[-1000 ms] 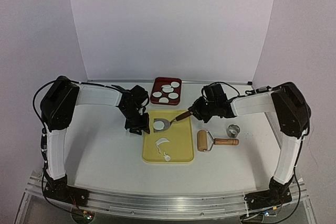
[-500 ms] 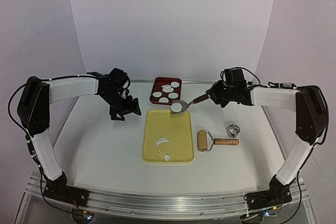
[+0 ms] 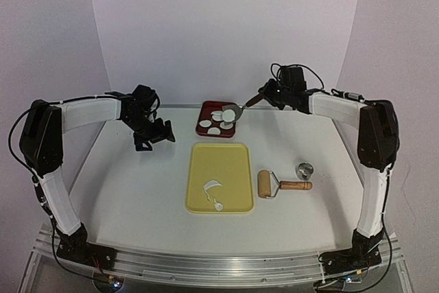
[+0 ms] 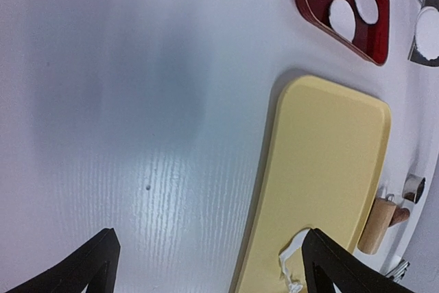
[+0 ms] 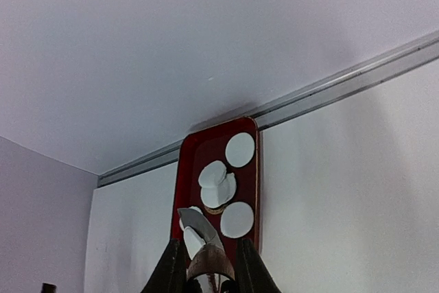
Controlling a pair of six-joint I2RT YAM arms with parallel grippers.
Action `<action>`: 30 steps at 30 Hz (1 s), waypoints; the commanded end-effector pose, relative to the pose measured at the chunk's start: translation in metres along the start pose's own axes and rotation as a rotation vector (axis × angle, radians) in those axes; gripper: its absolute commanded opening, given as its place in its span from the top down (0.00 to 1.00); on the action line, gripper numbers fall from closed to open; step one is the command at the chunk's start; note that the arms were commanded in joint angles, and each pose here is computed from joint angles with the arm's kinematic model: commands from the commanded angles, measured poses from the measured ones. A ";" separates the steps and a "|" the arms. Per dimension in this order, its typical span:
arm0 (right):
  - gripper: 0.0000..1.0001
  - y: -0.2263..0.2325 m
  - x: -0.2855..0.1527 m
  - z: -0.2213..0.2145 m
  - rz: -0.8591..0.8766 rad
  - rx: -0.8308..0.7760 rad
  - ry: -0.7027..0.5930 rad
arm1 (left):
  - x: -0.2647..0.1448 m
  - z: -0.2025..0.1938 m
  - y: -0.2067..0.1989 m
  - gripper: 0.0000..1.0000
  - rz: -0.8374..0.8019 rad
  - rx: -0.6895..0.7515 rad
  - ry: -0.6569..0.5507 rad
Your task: Roll out the dumpling wrappers from the dough
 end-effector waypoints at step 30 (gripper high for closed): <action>1.00 0.135 0.011 0.041 -0.240 -1.099 -0.280 | -0.050 0.034 0.015 0.05 -0.039 -0.083 -0.195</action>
Point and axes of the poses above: each gripper's point midway between its finger pads, its own x axis out along the fingers, its own y axis along the line the jaws close on, z = x × y, the point moved 6 cm from there along -x, back along the fingers, and after that the axes turned 15 degrees about -x, right-handed, at the moved point
